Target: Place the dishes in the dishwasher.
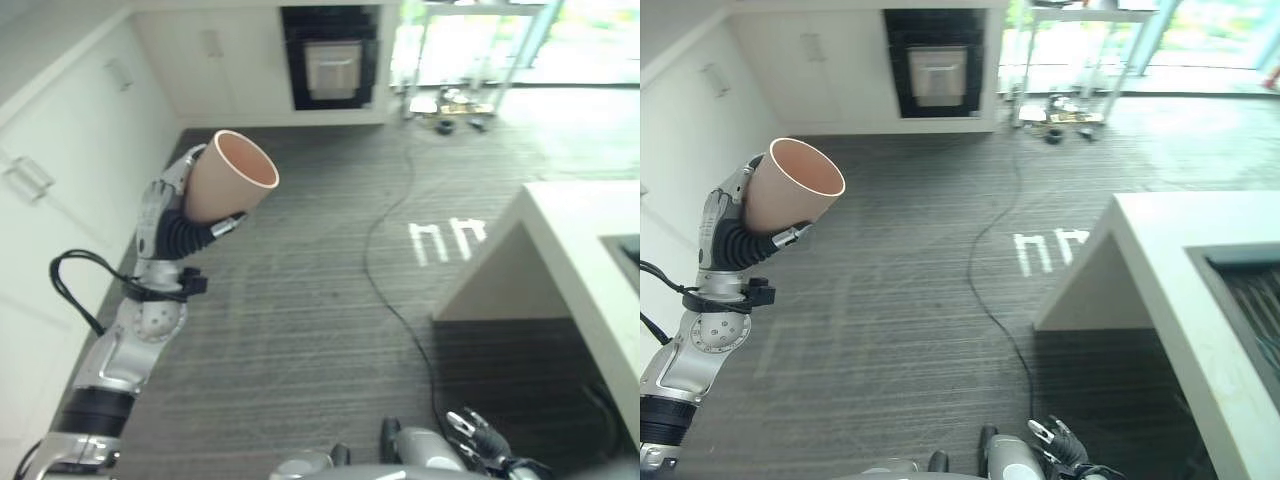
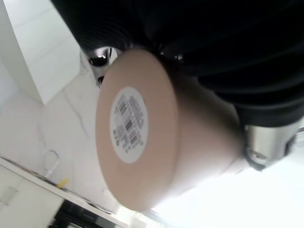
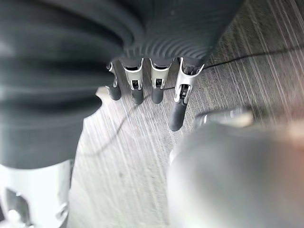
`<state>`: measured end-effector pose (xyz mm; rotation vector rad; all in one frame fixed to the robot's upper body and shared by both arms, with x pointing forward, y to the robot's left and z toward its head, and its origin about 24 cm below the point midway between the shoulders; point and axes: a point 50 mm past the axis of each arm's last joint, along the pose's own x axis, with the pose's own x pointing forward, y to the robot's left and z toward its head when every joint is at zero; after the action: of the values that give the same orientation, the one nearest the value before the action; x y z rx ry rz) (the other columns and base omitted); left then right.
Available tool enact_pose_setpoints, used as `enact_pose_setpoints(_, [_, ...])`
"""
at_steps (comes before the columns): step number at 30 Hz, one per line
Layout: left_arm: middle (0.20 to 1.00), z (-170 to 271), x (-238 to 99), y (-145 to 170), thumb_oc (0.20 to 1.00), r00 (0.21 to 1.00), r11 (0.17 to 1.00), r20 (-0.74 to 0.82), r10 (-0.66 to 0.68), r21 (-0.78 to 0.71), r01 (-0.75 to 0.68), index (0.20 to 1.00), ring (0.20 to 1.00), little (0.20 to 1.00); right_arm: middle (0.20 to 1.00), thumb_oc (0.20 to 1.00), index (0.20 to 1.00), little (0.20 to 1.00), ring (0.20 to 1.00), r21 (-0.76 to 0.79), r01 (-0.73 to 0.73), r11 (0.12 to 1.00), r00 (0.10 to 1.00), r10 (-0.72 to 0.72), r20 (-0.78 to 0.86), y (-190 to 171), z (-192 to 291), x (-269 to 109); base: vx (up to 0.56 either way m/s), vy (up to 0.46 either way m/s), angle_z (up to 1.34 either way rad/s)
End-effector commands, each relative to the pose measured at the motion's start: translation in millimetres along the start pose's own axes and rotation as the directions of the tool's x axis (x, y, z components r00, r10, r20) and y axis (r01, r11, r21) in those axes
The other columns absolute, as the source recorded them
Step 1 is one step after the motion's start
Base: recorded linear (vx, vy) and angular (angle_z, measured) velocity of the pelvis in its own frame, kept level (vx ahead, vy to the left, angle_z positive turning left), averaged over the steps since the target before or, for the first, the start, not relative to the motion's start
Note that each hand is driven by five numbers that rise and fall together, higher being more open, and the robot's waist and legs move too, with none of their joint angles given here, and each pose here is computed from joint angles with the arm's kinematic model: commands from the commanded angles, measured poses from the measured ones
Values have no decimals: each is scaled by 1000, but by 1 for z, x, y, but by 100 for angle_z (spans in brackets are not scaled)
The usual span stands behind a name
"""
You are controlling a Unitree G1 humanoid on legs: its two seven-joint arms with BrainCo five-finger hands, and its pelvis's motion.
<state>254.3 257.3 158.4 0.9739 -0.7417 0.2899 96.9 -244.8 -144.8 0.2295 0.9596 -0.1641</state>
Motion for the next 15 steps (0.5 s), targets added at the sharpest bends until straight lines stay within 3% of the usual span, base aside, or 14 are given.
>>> enact_pose_setpoints(1, [200, 4, 12, 28, 200, 992, 994, 74, 103, 27, -105, 200, 200, 200, 1000, 1000, 1000, 1000, 1000, -30, -73, 997, 997, 74, 36, 6, 21, 8, 44, -175, 63])
enact_pose_setpoints(7, [200, 4, 11, 37, 200, 993, 994, 70, 93, 51, -96, 200, 200, 200, 1000, 1000, 1000, 1000, 1000, -67, -68, 995, 998, 68, 3, 3, 16, 8, 41, -138, 40])
enact_pose_setpoints(12, [200, 16, 24, 32, 200, 987, 997, 145, 67, 28, -72, 200, 200, 200, 1000, 1000, 1000, 1000, 1000, 4, -43, 999, 998, 43, 39, -4, 19, 5, -1, 8, 84])
enact_pose_setpoints(15, [200, 17, 22, 29, 200, 988, 999, 150, 37, 30, -42, 200, 200, 200, 1000, 1000, 1000, 1000, 1000, -27, -70, 997, 997, 71, 18, -1, 13, 5, 93, 34, 6])
